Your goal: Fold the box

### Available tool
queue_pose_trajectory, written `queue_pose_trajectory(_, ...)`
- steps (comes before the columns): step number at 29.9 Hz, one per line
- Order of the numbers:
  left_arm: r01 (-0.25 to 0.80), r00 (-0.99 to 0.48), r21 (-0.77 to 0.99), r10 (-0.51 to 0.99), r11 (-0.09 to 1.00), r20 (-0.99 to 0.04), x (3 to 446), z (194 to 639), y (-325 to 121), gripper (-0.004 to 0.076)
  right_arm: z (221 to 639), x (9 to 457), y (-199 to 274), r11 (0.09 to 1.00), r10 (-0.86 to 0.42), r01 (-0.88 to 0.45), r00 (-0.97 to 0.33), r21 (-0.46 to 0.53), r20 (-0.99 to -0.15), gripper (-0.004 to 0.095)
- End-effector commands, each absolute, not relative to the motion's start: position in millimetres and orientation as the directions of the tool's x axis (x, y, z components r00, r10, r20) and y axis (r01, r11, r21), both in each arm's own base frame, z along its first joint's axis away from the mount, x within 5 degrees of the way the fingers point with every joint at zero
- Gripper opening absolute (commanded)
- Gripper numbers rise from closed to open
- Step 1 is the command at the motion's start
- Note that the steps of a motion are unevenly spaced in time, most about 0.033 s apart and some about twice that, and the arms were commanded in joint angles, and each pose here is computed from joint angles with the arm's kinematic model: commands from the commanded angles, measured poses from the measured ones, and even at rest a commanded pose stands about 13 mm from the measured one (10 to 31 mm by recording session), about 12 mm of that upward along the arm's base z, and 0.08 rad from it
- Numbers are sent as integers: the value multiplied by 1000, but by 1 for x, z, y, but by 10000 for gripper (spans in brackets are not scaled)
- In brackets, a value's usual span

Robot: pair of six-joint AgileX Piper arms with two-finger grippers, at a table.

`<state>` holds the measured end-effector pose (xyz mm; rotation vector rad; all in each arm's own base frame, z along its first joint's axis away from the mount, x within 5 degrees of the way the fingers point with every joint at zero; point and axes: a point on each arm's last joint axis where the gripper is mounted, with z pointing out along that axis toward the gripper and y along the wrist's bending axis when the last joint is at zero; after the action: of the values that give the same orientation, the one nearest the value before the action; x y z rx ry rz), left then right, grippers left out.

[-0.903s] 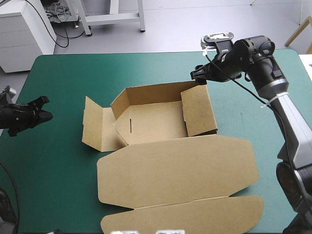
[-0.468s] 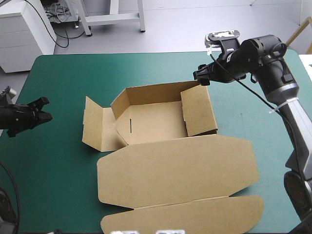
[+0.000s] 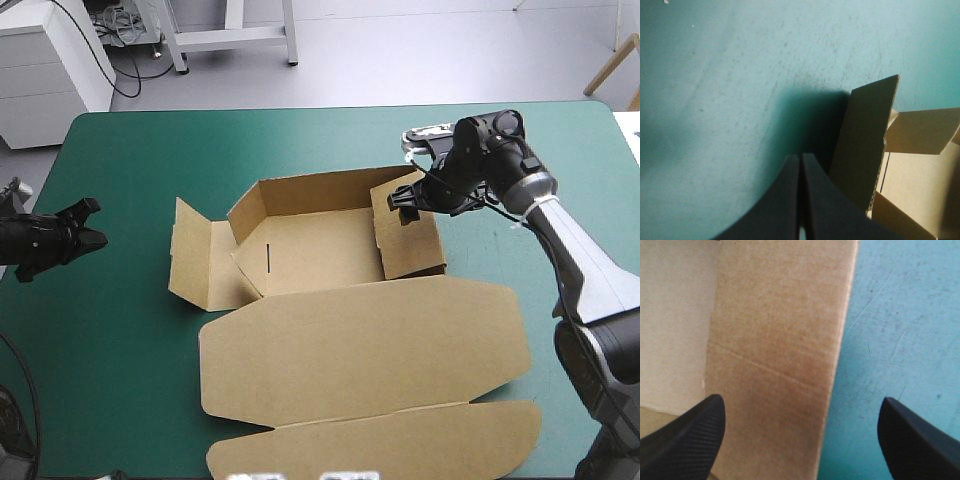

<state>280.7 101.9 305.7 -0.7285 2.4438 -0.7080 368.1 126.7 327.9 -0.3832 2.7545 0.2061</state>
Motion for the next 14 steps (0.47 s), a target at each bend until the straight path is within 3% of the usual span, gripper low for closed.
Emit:
queue_pose_trajectory(1, -318, -698, -634, -627, 705, -347, 278, 327, 98, -10, 333, 372, 129, 948, -244, -305, -881, 93, -405, 769)
queue_pose_trajectory(5, -318, -699, -633, -625, 706, -347, 278, 326, 98, -10, 314, 379, 131, 951, -245, -294, -904, 93, -351, 769)
queue_pose_trajectory(14, -319, -698, -631, -625, 708, -349, 278, 326, 98, -10, 309, 382, 132, 956, -227, -275, -913, 100, -340, 760)
